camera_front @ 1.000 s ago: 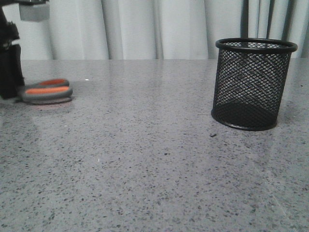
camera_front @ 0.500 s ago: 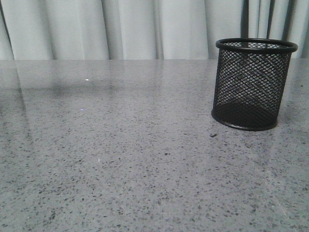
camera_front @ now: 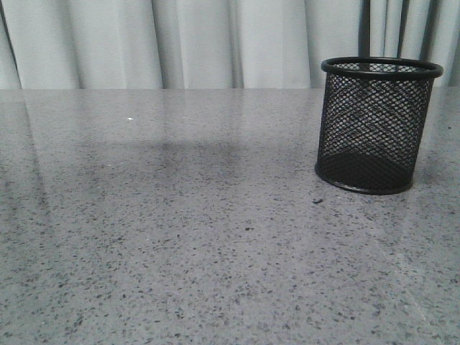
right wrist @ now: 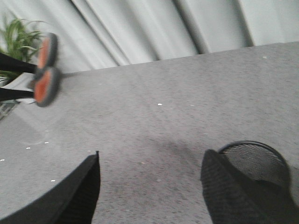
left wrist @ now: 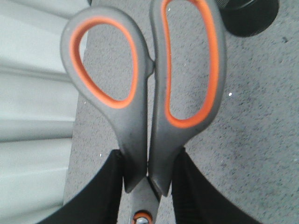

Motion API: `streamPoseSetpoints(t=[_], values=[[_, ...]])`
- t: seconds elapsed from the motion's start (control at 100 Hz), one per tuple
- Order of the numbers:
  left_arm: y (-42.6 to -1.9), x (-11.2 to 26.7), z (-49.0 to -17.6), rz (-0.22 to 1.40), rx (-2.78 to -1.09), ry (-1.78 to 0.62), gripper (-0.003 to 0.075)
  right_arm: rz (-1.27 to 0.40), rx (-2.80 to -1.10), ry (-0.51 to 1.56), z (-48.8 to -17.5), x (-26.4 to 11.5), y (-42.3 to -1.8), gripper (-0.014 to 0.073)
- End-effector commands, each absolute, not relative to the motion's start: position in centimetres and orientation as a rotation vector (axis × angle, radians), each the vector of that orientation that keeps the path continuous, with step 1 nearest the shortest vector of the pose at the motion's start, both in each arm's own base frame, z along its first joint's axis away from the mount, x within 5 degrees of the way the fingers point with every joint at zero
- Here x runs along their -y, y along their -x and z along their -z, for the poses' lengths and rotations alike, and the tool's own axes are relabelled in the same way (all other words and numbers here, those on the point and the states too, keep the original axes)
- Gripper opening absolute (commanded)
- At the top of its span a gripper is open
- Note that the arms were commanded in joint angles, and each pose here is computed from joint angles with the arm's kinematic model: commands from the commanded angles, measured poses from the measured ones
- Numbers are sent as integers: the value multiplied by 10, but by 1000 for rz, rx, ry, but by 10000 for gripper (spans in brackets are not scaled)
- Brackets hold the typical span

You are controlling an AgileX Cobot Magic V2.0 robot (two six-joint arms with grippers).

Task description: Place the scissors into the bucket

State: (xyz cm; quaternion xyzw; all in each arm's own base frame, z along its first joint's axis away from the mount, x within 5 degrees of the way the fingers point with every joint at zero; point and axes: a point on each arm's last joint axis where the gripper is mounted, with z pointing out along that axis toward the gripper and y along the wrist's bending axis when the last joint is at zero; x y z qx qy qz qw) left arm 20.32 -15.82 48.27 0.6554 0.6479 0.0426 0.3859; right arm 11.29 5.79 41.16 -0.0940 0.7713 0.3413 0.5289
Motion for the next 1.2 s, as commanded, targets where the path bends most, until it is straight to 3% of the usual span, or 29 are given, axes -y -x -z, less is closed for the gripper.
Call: streamPoseSetpoints(t=[0.0,0.38,1.19], values=[[-181,165,-502,-97,-1562,-1606,-11,-877,-1763,231,-431,-61,-113,412],[-133,212,-515,-82,-1377,-1568,-11,-959,-1690,258,-451,-65,-106,412],[-124,249,-508,18,-1309,-1558,-11,-1024,-1707,290,-448,-69,-114,412]])
